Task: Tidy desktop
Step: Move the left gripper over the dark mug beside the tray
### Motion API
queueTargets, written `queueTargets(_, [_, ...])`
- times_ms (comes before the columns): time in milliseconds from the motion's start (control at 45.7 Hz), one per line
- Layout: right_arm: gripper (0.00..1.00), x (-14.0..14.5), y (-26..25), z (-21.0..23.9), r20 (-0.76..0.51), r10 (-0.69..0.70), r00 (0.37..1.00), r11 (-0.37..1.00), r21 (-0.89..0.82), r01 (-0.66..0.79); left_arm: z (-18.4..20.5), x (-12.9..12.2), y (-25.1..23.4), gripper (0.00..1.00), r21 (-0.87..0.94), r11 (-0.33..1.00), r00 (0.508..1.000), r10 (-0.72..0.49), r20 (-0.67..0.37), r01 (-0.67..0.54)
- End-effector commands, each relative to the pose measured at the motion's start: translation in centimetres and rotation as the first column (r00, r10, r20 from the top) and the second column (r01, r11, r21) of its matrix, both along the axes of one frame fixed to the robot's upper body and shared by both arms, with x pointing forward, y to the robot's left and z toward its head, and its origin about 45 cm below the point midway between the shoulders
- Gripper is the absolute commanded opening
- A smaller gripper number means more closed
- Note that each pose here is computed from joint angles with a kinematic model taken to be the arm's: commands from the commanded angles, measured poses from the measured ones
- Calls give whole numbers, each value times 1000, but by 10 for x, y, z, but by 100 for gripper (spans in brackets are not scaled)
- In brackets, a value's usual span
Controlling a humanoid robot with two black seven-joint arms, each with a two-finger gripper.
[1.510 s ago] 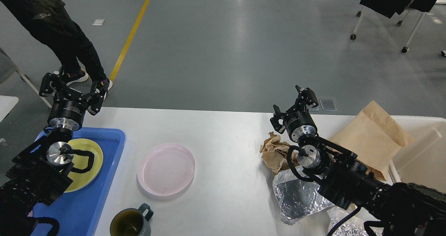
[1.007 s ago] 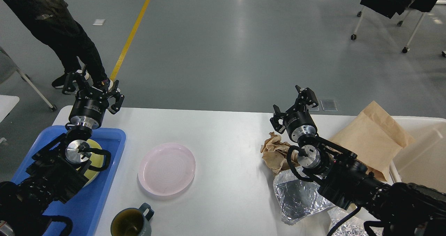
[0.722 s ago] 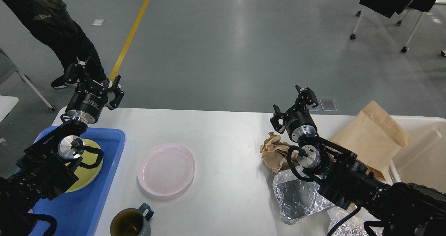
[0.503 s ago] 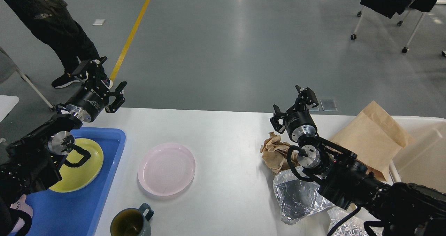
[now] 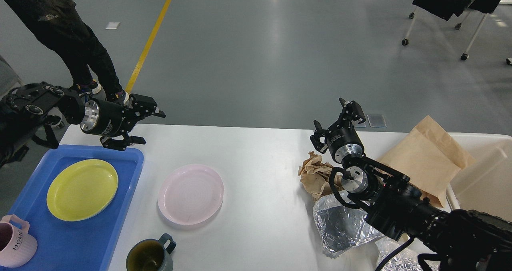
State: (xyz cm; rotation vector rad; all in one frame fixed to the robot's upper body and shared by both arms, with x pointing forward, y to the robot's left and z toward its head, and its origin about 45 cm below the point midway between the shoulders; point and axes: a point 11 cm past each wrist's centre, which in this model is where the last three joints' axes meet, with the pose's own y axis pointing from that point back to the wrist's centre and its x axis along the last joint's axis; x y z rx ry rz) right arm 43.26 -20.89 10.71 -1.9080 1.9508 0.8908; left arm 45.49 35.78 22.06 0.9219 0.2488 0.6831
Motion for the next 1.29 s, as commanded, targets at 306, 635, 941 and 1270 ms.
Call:
queueTargets(306, [100, 0, 0, 0, 0, 0, 1000, 1000, 0, 0, 40, 2, 9, 97, 414, 882, 972, -174, -155, 224])
queueTargets(635, [100, 0, 0, 0, 0, 0, 1000, 1000, 0, 0, 56, -21, -20, 97, 504, 747, 893, -279, -354, 433])
queueTargets(941, [100, 0, 0, 0, 0, 0, 1000, 1000, 0, 0, 70, -21, -38, 97, 570, 650, 860, -306, -408, 503])
queueTargets(1270, [100, 0, 0, 0, -1, 0, 1000, 1000, -2, 0, 42, -54, -91, 97, 446, 625, 755, -408, -513, 641])
